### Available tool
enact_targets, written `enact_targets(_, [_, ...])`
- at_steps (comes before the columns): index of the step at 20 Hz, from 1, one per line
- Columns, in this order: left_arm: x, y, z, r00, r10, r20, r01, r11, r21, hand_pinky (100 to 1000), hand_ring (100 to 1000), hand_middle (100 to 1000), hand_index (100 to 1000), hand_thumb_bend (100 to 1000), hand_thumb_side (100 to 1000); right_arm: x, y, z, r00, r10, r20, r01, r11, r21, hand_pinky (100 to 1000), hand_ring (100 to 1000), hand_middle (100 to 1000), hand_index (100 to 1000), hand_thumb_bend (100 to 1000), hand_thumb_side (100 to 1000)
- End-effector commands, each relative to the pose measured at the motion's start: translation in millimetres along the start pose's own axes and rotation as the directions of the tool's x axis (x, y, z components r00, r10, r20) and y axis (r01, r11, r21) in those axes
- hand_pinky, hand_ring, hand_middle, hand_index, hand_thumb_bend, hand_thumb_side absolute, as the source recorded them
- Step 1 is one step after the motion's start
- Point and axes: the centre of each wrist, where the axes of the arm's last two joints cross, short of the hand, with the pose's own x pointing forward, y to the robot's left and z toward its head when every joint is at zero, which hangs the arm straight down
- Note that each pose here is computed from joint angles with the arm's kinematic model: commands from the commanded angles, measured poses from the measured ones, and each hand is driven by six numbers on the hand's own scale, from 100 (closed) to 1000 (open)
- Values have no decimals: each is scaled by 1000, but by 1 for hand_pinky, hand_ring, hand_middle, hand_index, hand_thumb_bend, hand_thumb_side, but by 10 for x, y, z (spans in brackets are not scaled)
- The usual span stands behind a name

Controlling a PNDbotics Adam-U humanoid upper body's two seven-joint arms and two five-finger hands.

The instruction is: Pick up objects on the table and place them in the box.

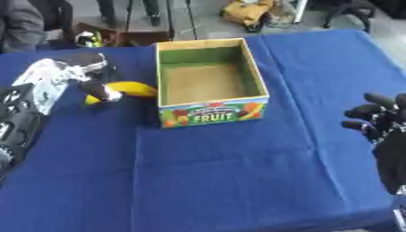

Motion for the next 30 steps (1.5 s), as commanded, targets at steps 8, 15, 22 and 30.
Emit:
enact_targets(8, [-26,28,5,998,-44,-32,45,999,22,611,523,537,719,548,418,65,-8,-48,1000,2,23,-2,1000,15,639,665,563,754,100,881])
enact_targets(15, [-34,-59,-8,997,-64,-51,65,998,25,588,506,521,708,532,374,61,-6,-47,1000,0,23,-1,1000,15,639,665,563,754,100,881])
enact_targets(22, [-51,-94,-9,997,-51,-64,54,998,45,545,472,478,669,295,258,59,-8,-47,1000,0,23,0,1000,14,639,666,563,755,100,882])
enact_targets(30, [-62,-55,7,998,4,-57,1,997,79,480,418,403,570,100,189,58,-11,-46,1000,-1,23,1,1000,12,640,666,563,755,100,882])
